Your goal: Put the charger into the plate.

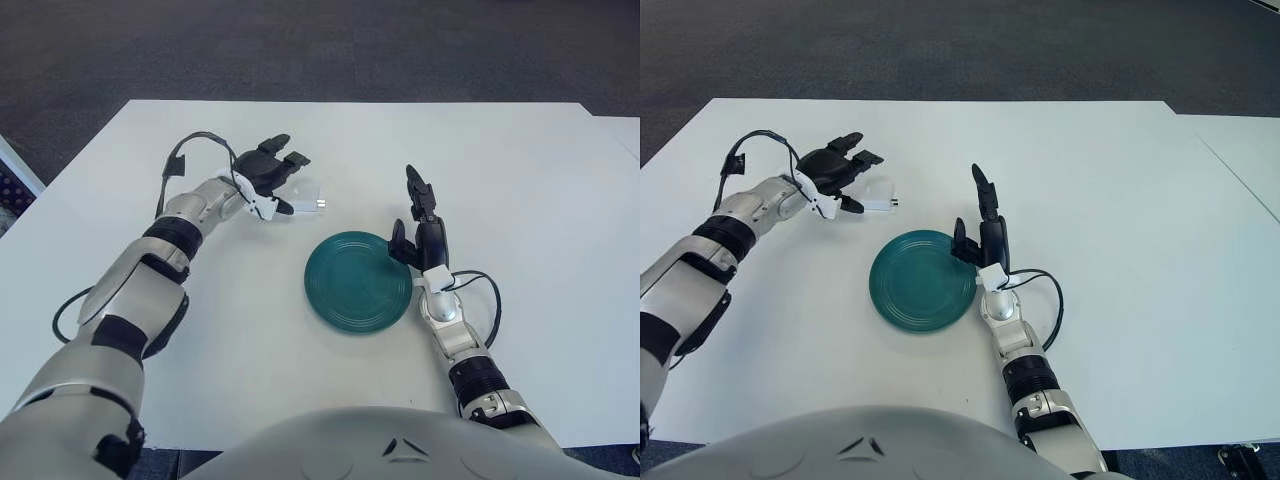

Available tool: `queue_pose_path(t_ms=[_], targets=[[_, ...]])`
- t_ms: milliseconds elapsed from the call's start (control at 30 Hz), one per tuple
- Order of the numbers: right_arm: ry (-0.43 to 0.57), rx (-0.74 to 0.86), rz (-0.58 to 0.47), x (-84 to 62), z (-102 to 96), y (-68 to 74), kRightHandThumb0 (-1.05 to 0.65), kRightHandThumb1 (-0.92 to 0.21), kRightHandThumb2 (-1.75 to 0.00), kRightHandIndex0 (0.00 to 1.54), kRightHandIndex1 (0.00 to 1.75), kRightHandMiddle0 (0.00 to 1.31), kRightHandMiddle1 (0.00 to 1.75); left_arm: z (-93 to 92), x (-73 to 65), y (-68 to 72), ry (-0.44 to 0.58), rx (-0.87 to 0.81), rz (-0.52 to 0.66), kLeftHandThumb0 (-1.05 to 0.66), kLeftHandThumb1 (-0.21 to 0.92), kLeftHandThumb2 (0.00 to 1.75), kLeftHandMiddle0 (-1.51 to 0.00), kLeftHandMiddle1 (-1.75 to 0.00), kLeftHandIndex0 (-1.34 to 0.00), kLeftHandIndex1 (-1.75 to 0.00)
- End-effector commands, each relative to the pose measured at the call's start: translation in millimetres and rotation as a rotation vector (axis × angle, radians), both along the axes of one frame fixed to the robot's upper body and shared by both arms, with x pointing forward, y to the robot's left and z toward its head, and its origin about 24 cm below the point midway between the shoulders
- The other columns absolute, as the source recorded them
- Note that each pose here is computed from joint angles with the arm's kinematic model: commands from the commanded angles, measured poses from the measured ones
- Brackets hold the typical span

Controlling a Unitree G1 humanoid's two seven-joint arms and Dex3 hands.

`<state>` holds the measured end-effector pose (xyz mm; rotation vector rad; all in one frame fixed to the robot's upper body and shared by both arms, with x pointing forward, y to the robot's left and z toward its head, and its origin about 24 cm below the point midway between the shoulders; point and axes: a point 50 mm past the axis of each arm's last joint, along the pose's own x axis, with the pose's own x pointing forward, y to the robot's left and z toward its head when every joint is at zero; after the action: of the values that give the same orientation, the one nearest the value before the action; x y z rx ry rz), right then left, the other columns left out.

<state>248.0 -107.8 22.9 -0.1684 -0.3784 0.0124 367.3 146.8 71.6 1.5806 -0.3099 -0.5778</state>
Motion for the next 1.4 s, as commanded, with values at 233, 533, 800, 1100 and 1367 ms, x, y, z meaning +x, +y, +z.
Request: queue_pose_path(t_ms=[233,533,800,1100,1367], targets=[[0.210,-0.708,-0.423,-45.9,35.6,-12.0,-0.89,-0.92,-1.08,0.12,0.01,0.00,0.31,13.6,9.9,-1.0,-0.059,-0.019,0.077,-1.05,0.92,0.47,0.00,0.00,0.00,-0.45],[0.253,-0.744,-0.454,-48.6,41.0,-8.0,-0.87,-0.92,-1.10,0.12,0.01,0.00,0.32,8.9,12.6,-6.8,0.006,-0.011,0.129,-1.05,0.92,0.58,0.00,0.00,0.00,-0.45],[0.293,-0.773,-0.473,-51.2,46.0,-4.9,-0.87,-0.92,-1.11,0.13,0.01,0.00,0.32,7.7,14.3,-13.5,0.117,0.009,0.160,-1.05,0.92,0.62,0.00,0.00,0.00,-0.53],[0.497,-0.241,-0.137,-52.1,-11.6,3.4,-0.86,-0.92,-1.07,0.16,0.01,0.00,0.36,7.8,12.8,-17.0,0.171,0.010,0.166,-1.05,0.92,0.63,0.00,0.00,0.00,-0.61],[0.495,0.016,-0.065,-46.7,-44.0,-5.0,-0.87,-0.92,-0.94,0.18,0.05,0.03,0.44,1.2,11.5,-20.3,0.194,0.026,0.175,-1.05,0.92,0.66,0.00,0.00,0.00,-0.62]])
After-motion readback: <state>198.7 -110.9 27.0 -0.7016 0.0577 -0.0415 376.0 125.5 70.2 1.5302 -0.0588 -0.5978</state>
